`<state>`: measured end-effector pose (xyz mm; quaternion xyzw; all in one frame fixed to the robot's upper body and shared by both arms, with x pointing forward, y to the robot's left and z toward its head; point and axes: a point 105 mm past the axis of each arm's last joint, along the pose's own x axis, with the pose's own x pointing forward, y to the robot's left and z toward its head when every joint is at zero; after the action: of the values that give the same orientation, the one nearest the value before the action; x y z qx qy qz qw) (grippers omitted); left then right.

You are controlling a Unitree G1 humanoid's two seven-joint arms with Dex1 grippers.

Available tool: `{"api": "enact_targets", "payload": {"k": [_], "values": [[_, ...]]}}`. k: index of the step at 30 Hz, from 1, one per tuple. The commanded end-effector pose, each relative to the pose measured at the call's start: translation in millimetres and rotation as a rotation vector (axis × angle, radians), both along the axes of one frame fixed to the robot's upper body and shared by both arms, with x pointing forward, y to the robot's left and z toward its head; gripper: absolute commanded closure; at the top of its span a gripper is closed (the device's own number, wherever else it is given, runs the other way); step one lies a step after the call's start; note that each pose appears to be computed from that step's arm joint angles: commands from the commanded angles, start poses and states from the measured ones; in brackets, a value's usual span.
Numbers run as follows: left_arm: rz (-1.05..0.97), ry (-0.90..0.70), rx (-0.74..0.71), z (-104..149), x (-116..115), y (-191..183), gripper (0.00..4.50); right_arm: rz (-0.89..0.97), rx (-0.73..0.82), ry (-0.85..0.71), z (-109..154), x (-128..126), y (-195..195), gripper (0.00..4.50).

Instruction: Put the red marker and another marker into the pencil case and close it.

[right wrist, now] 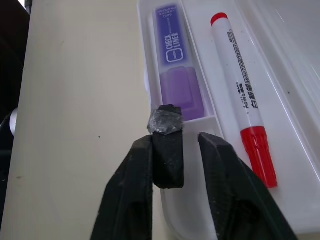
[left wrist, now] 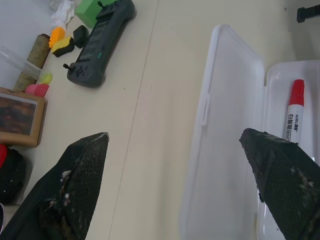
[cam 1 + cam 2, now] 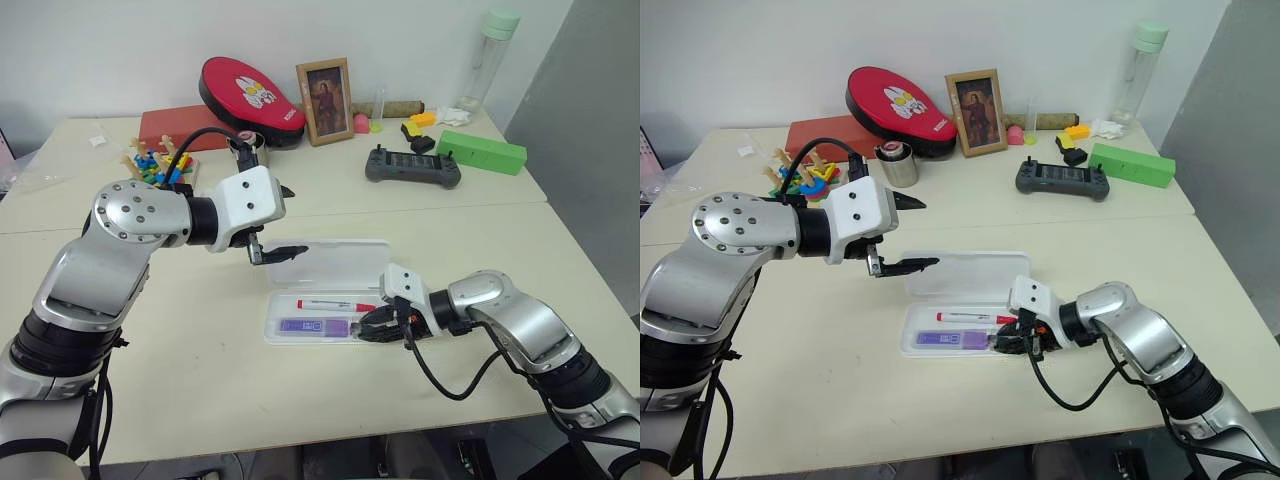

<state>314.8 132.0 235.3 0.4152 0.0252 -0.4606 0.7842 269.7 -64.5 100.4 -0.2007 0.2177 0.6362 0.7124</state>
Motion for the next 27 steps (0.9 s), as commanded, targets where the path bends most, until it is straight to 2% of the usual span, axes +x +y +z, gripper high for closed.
{"api": "enact_targets", "payload": {"k": [1,4,7,11,21,24,25,27], "values": [[0.009,-0.050,0.004,10.5,-0.3,3.3,0.00,0.018,0.017,-0.046,12.0,1.9,2.0,2.08],[0.003,-0.047,-0.002,9.8,-0.5,2.0,0.00,-0.005,0.045,-0.074,26.6,7.6,-1.4,1.54],[0.000,-0.047,-0.005,9.7,-0.6,1.2,0.00,-0.009,0.064,-0.088,36.3,8.0,-2.8,0.74],[-0.001,-0.046,-0.008,9.8,-0.5,0.6,0.00,-0.010,0.069,-0.100,42.5,7.9,-5.5,0.05],[-0.014,-0.021,-0.054,14.4,-8.3,0.8,0.00,-0.031,0.066,-0.146,65.3,11.7,-24.7,0.05],[0.001,0.002,-0.063,15.9,-16.9,10.9,0.00,-0.087,0.005,-0.179,71.2,22.6,-50.8,0.05],[0.009,0.008,-0.064,16.4,-19.4,14.8,0.00,-0.111,-0.022,-0.190,72.6,26.3,-61.2,0.41],[0.018,0.028,-0.077,17.0,-26.0,19.6,0.00,-0.153,-0.090,-0.232,70.4,36.3,-81.6,0.83]]}}
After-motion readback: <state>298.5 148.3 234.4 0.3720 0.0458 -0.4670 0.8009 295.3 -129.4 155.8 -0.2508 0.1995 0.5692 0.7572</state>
